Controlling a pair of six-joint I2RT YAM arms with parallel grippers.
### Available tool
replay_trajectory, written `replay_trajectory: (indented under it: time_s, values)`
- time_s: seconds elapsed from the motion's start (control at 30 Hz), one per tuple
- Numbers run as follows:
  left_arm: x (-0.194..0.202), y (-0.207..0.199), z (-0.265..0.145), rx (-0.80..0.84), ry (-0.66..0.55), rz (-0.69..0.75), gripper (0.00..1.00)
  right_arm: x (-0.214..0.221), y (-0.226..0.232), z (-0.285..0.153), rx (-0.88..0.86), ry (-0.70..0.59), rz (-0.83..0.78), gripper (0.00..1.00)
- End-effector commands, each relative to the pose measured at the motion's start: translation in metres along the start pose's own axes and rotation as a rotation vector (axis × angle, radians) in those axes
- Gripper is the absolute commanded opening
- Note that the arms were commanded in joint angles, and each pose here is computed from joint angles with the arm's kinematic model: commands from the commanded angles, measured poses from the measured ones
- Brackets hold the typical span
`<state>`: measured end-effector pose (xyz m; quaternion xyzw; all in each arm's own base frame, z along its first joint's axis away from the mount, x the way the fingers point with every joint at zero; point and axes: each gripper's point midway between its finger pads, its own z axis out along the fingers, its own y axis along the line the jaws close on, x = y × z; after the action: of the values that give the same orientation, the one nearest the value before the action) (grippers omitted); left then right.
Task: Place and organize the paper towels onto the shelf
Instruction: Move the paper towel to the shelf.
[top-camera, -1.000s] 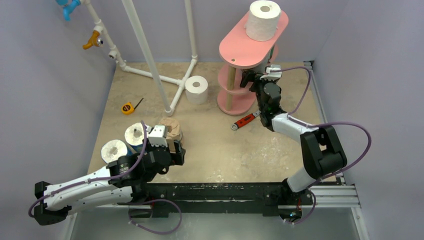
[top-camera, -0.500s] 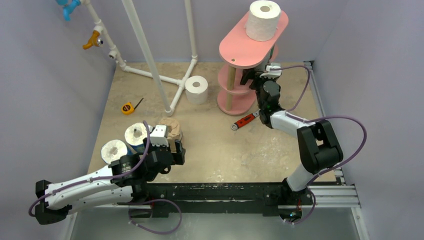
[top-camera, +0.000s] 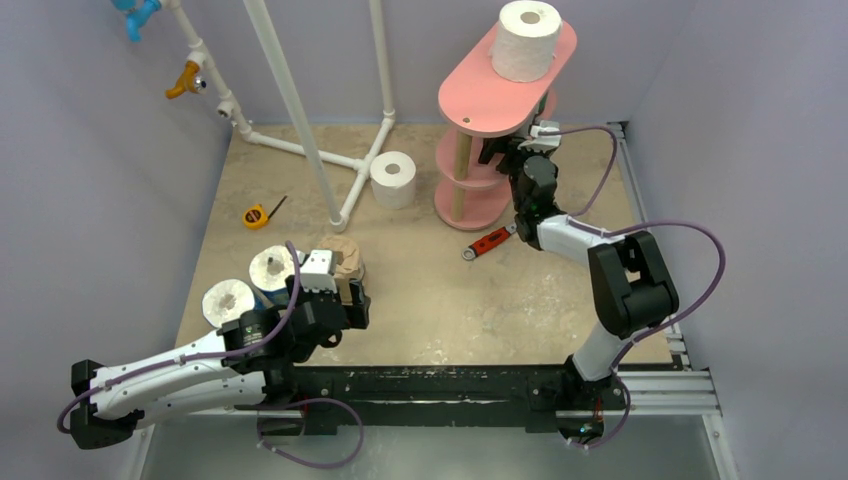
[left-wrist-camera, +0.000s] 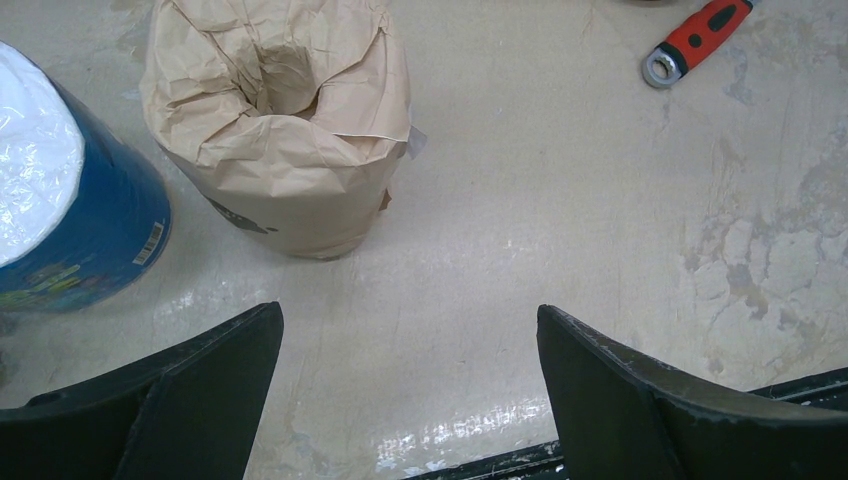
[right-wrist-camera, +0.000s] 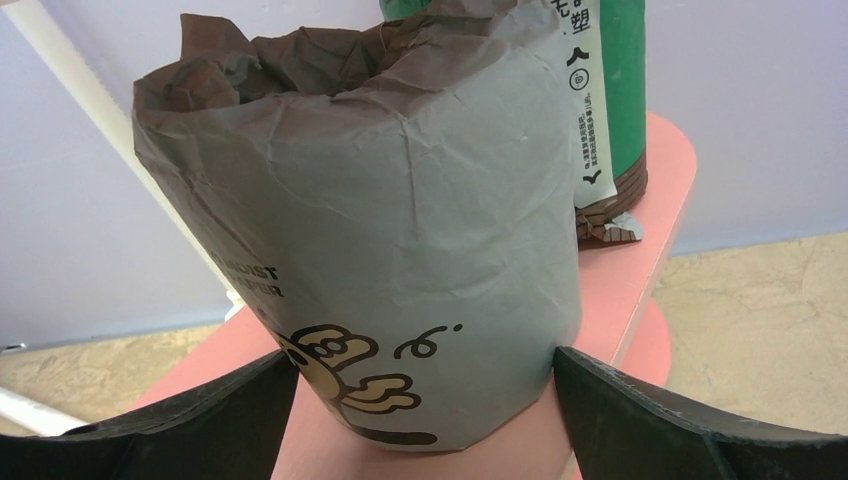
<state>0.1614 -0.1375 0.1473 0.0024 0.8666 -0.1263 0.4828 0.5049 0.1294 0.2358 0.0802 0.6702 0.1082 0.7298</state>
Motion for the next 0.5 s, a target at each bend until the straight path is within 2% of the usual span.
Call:
replay_trajectory:
  time_s: [0.0,0.47]
  values:
    - [-0.0181,-0.0039,-0.0038,0.003,-0.045,-0.027,0.98,-0.034,-0.0005,0.0111,0.017,-0.097,0.039,0.98]
    - [-0.0169,-0.0055,-0.0029,0.006,-0.041,-0.027,0.98,-0.0419,-0.0024,0.0057,0.011,-0.107,0.026,0.99]
